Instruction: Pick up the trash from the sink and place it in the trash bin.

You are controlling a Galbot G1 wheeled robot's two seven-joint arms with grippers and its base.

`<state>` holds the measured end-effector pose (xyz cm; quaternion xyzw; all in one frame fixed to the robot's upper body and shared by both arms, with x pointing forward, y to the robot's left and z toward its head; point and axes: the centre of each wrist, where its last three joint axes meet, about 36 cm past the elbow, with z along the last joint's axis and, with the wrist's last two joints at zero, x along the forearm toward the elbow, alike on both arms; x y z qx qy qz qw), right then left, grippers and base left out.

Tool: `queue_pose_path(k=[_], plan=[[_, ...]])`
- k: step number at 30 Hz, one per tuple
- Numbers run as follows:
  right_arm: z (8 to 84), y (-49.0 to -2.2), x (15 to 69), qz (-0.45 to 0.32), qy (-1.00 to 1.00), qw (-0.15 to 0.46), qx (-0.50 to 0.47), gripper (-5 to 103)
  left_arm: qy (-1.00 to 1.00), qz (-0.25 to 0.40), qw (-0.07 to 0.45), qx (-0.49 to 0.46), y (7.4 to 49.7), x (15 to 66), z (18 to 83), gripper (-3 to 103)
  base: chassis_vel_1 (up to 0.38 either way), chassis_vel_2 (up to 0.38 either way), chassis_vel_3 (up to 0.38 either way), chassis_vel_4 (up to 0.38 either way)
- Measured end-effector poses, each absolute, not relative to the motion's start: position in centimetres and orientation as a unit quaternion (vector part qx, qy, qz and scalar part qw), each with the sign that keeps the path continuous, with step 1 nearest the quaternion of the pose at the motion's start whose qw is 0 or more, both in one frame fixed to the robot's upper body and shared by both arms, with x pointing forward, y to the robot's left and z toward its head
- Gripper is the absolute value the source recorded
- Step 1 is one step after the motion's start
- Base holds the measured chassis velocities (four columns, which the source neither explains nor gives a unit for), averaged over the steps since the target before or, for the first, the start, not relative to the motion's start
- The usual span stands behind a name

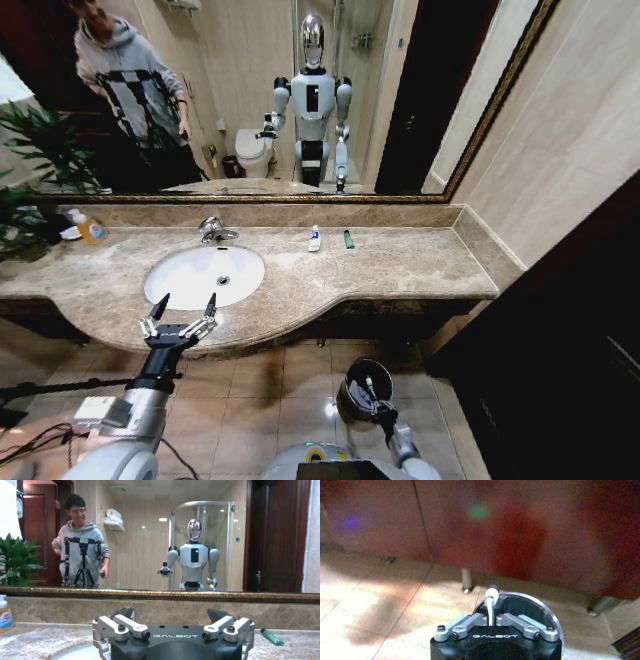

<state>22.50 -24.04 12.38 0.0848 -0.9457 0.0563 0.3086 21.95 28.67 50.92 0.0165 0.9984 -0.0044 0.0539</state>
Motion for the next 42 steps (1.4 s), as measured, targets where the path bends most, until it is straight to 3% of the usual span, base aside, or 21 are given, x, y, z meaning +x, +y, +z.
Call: queue_pose_path(k=[13,27,32,34,36,40,42], plan=[[6.2,-25.0,29.1,0.088,-0.941,0.310,0.105,3,0.998,-0.004,0.054,0.017,28.7,21.9,50.9,100,0.000,0.000,0.000,0.000],[5.3,-27.4,33.0,0.054,-0.930,0.352,0.088,2,0.998,-0.004,0.054,0.017,28.7,21.9,50.9,100,0.000,0.000,0.000,0.000],[5.4,-27.4,33.3,0.052,-0.930,0.355,0.086,17,0.998,-0.004,0.054,0.017,28.7,21.9,50.9,100,0.000,0.000,0.000,0.000],[5.4,-27.5,33.2,0.051,-0.930,0.354,0.082,33,0.998,-0.004,0.054,0.017,28.7,21.9,50.9,100,0.000,0.000,0.000,0.000],[5.4,-27.5,33.1,0.051,-0.930,0.354,0.081,33,0.998,-0.004,0.054,0.017,28.7,21.9,50.9,100,0.000,0.000,0.000,0.000],[5.7,-27.9,32.6,0.048,-0.934,0.345,0.076,55,0.998,-0.004,0.054,0.017,28.7,21.9,50.9,100,0.000,0.000,0.000,0.000],[6.0,-28.0,32.4,0.046,-0.937,0.338,0.073,60,0.998,-0.004,0.054,0.017,28.7,21.9,50.9,100,0.000,0.000,0.000,0.000]])
